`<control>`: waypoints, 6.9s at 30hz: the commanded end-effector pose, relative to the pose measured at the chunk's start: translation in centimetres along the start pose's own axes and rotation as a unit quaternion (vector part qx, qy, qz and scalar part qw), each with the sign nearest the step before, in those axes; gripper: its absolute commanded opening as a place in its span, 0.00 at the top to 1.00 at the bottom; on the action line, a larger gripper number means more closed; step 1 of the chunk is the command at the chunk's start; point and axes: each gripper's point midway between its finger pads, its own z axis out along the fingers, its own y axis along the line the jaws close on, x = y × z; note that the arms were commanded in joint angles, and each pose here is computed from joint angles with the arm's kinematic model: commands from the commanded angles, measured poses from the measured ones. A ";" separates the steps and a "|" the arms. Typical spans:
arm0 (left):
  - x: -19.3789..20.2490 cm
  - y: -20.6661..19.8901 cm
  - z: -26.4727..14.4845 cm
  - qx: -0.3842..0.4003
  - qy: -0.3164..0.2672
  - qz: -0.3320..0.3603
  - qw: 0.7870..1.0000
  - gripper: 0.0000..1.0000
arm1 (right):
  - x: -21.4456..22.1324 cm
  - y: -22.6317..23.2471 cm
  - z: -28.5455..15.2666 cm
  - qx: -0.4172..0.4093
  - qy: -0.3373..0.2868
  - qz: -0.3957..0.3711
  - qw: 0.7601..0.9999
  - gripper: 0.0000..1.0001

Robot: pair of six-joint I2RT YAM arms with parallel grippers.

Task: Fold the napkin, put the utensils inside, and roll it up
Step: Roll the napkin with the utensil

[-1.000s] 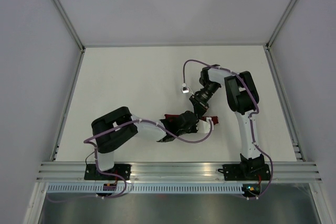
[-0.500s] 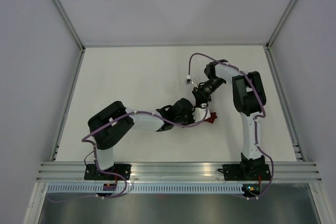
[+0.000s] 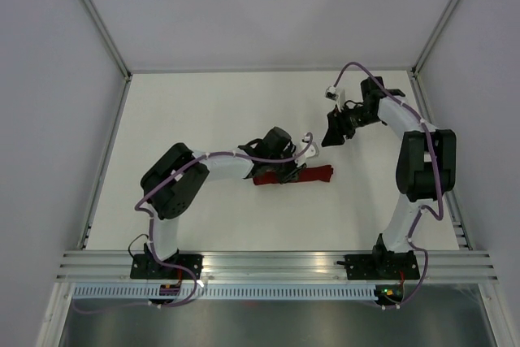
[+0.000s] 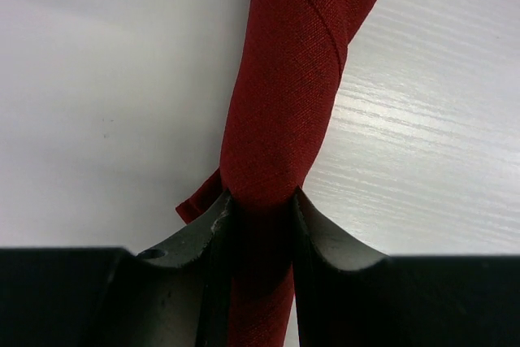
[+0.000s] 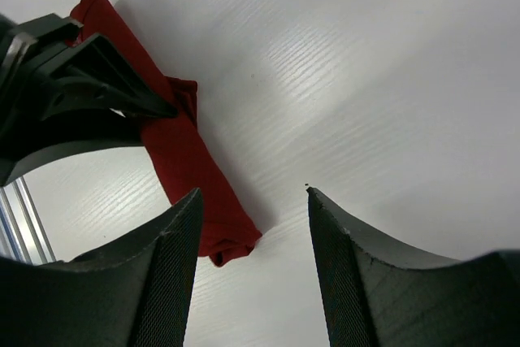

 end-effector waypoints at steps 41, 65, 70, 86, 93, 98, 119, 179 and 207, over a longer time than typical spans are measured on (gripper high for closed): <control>4.2 -1.4 0.8 0.251 0.160 -0.233 0.926 0.69 | 5.2 7.4 3.8 0.159 0.030 -0.383 0.909 0.25; 3.1 -1.6 0.5 0.292 0.149 -0.252 0.911 0.59 | 5.7 8.4 10.0 0.132 0.105 -0.370 0.913 0.27; 1.8 -1.0 -0.1 0.293 0.128 -0.256 0.912 0.55 | 6.6 7.6 10.2 0.144 0.124 -0.344 0.919 0.36; -4.3 7.3 -4.3 0.191 0.006 -0.297 0.935 0.51 | 7.4 7.4 10.4 0.160 0.146 -0.252 0.943 0.49; -5.5 14.8 -8.7 0.052 -0.046 -0.361 0.930 0.52 | 7.6 6.5 11.0 0.165 0.157 -0.165 0.959 0.49; -4.6 16.7 -11.9 -0.063 -0.069 -0.410 0.908 0.54 | 7.5 5.1 11.6 0.178 0.162 -0.088 0.967 0.49; 1.9 14.4 -8.7 -0.173 -0.134 -0.564 0.796 0.60 | 3.1 3.2 17.3 0.183 0.104 0.153 0.966 0.49; 0.1 17.6 -5.4 -0.172 -0.103 -0.548 0.812 0.59 | -3.4 7.4 14.7 0.014 0.049 0.159 0.986 0.30; -0.5 18.0 -7.3 -0.171 -0.105 -0.538 0.819 0.59 | -6.2 6.4 10.6 0.033 0.013 0.146 0.989 0.29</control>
